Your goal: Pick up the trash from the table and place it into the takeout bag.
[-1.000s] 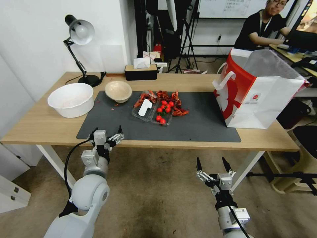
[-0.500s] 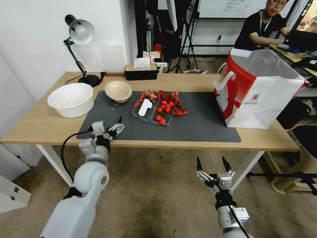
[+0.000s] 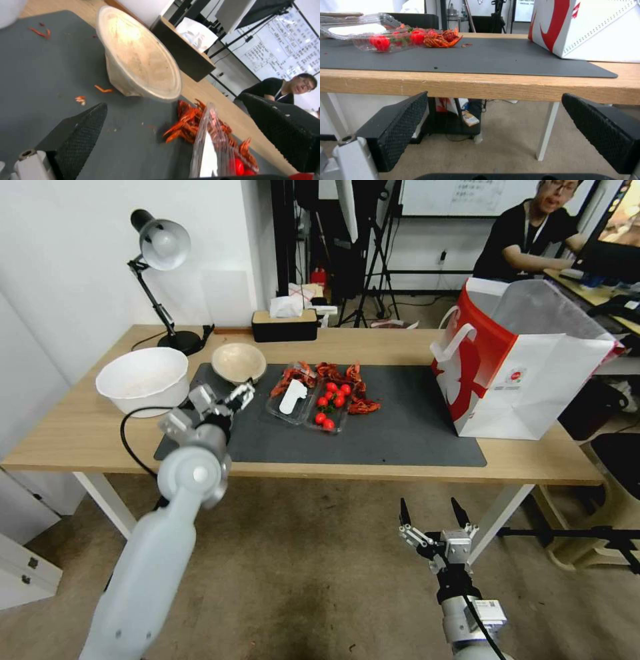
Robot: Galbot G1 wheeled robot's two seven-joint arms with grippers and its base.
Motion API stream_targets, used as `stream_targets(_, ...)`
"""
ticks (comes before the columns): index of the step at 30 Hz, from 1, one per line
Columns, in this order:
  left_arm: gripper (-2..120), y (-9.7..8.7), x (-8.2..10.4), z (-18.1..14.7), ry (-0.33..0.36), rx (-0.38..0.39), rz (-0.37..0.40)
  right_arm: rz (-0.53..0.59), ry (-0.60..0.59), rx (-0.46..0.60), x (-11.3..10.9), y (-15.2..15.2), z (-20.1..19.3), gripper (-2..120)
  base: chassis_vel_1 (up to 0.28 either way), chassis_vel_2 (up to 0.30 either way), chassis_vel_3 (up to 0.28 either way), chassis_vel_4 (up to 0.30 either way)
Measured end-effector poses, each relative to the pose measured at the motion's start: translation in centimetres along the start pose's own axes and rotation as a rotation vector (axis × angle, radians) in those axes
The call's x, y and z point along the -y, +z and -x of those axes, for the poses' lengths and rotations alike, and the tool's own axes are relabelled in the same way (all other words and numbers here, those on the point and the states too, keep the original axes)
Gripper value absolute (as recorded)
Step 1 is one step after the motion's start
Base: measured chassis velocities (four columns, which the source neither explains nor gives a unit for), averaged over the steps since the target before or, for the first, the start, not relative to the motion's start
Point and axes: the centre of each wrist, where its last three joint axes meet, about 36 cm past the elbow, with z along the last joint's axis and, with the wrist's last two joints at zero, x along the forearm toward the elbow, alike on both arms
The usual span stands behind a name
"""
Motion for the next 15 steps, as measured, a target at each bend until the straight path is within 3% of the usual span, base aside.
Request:
stream_targets(7,100,-1.0,0.2,3.8,-0.032,-0.044,-0.064,-0.003,0.004,-0.006,0.1,0.2,-0.1,100,0.000,0.000,0.000,0.000)
stream_targets(15,100,-1.8,0.0,6.2,-0.051,-0.059,-0.076,-0.003,0.007,-0.008,0.2,0.4,-0.2,100,0.000,0.000,0.000,0.000)
